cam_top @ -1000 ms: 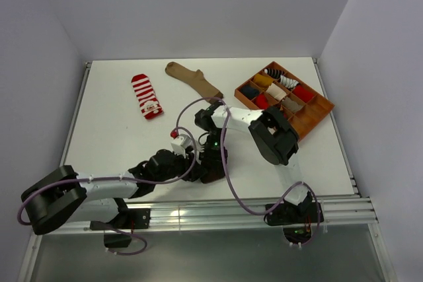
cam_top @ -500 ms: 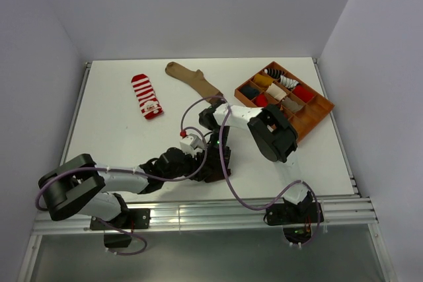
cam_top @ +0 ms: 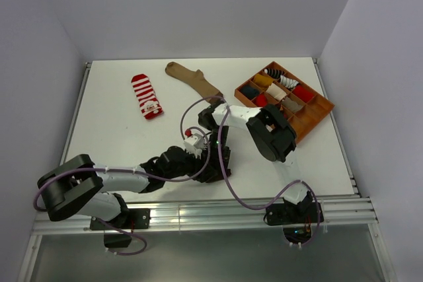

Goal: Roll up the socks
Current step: Roll the sock at the center of the board.

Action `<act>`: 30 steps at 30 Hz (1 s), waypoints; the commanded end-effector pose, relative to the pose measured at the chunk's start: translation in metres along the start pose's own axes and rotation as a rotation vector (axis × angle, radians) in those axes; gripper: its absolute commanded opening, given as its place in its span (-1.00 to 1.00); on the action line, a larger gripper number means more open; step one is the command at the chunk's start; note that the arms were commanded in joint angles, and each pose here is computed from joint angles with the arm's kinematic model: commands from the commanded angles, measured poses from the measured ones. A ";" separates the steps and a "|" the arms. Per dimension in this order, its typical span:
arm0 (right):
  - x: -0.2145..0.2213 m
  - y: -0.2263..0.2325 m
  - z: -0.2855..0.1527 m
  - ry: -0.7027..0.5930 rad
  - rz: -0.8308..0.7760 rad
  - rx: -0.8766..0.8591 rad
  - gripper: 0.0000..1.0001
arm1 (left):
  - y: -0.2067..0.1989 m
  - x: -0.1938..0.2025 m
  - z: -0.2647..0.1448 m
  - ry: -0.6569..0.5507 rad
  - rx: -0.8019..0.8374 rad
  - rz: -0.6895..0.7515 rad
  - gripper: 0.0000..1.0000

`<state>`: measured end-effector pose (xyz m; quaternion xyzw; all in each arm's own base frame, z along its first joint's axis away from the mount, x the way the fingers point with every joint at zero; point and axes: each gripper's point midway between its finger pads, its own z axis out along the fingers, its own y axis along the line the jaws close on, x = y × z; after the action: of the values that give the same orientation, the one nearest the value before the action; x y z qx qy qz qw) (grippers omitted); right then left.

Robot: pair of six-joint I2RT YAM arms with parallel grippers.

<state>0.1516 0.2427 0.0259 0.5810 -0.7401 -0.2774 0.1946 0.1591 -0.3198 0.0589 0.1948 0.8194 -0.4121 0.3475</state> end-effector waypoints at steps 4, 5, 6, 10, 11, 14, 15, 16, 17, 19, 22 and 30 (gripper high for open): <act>-0.012 -0.028 0.012 0.012 -0.074 0.076 -0.60 | -0.035 -0.028 0.005 -0.035 0.112 0.125 0.20; -0.012 -0.028 0.012 0.013 -0.072 0.073 -0.60 | -0.036 -0.028 0.006 -0.031 0.111 0.131 0.20; -0.011 -0.028 0.012 0.016 -0.070 0.070 -0.60 | -0.036 -0.028 0.008 -0.026 0.107 0.138 0.21; -0.011 -0.029 0.012 0.016 -0.064 0.067 -0.60 | -0.031 -0.024 0.013 -0.005 0.087 0.153 0.20; -0.011 -0.029 0.013 0.017 -0.064 0.062 -0.60 | -0.031 -0.023 0.014 -0.001 0.088 0.153 0.20; -0.011 -0.030 0.013 0.016 -0.056 0.057 -0.60 | -0.028 -0.017 0.017 0.020 0.085 0.154 0.20; -0.012 -0.029 0.012 0.016 -0.056 0.052 -0.61 | -0.026 -0.014 0.019 0.029 0.082 0.150 0.20; -0.012 -0.030 0.011 0.013 -0.051 0.051 -0.61 | -0.026 -0.012 0.020 0.031 0.084 0.149 0.20; -0.012 -0.031 0.012 0.011 -0.048 0.048 -0.61 | -0.024 -0.011 0.021 0.031 0.078 0.147 0.19; -0.013 -0.030 0.010 0.007 -0.048 0.043 -0.60 | -0.024 -0.010 0.023 0.029 0.077 0.140 0.19; -0.013 -0.030 0.011 0.010 -0.044 0.042 -0.61 | -0.021 -0.006 0.025 0.035 0.065 0.122 0.16; -0.014 -0.033 0.011 -0.010 -0.004 0.028 -0.60 | -0.014 0.014 0.028 0.057 0.075 0.032 -0.32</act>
<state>0.1529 0.2406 0.0252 0.5581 -0.7455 -0.2865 0.2250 0.1548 -0.3382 0.0356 0.2318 0.8288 -0.4006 0.3146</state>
